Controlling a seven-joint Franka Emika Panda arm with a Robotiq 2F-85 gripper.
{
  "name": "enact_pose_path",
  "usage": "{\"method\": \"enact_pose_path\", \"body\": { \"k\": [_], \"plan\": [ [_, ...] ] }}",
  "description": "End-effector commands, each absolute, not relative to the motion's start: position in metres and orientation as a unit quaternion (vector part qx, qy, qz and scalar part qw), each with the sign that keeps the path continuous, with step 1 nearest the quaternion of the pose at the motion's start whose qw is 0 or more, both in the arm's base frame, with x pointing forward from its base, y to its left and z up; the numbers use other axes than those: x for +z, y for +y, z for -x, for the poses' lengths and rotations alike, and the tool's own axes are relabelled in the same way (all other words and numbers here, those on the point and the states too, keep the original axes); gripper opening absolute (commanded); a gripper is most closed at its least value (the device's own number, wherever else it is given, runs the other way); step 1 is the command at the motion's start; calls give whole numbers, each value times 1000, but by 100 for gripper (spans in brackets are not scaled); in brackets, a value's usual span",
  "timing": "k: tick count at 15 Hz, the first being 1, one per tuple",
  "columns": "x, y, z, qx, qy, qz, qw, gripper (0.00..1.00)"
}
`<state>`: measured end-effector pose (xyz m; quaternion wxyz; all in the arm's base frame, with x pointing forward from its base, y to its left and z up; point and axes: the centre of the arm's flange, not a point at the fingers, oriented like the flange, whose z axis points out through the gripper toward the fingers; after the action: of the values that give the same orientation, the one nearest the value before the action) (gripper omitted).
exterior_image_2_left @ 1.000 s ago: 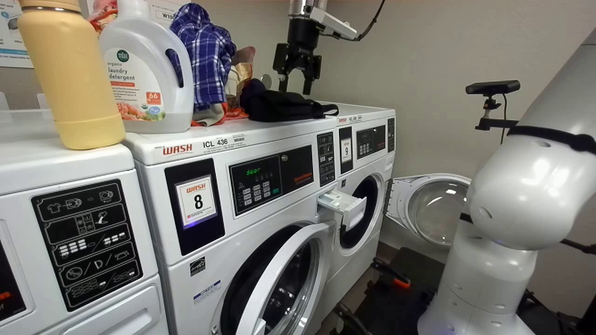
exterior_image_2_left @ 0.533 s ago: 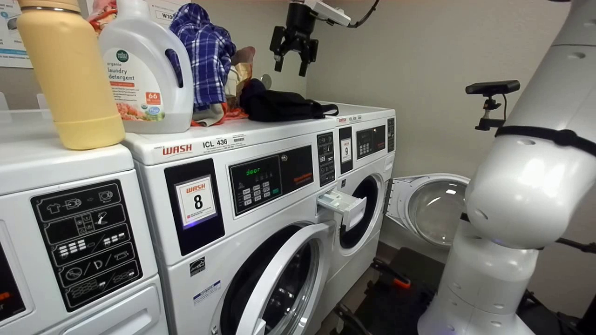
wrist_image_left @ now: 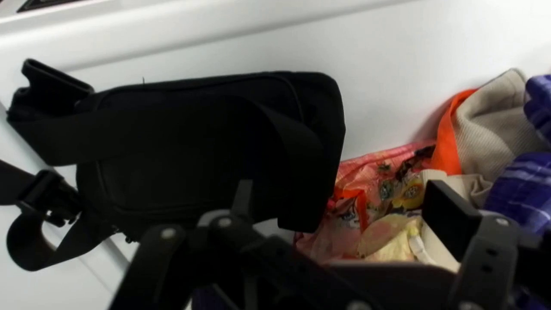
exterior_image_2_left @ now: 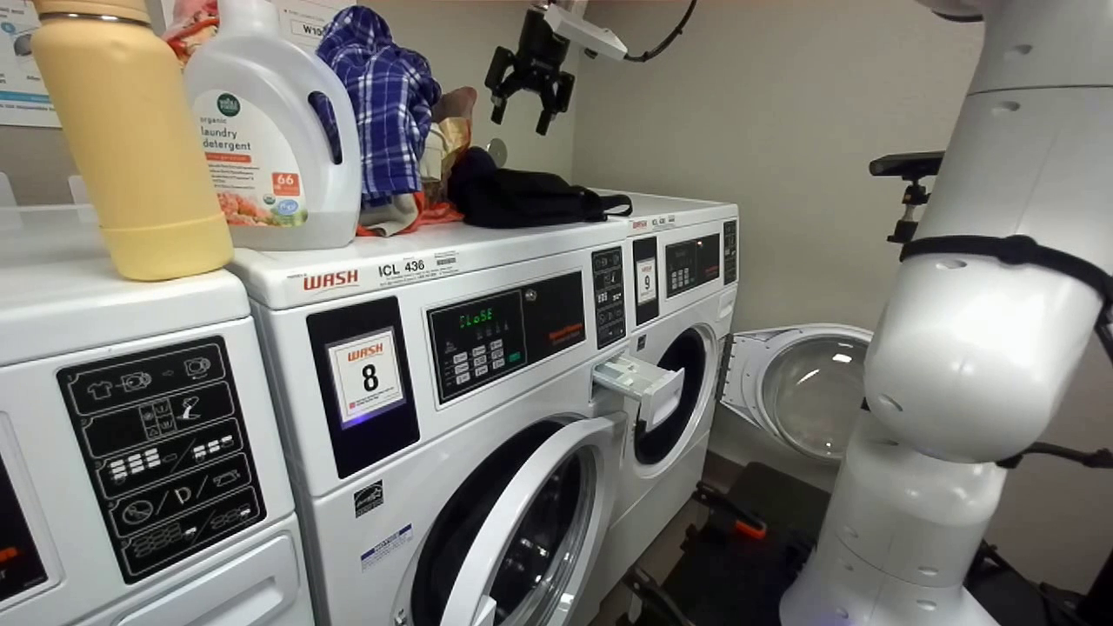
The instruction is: Move the blue knitted cloth to the left
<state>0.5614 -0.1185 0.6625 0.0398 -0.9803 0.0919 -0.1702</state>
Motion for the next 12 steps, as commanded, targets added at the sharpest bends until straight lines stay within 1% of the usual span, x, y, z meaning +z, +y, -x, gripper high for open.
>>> {"method": "enact_pose_path", "body": {
  "k": [1,5,10,12],
  "plan": [
    [663,-132,-585,-213,103,970,52,100],
    [653,-143,-604,-255,131,956,54,100],
    [632,-158,-627,-274,152,949,43,99],
    [622,-163,-639,-280,165,945,38,90]
  ]
}}
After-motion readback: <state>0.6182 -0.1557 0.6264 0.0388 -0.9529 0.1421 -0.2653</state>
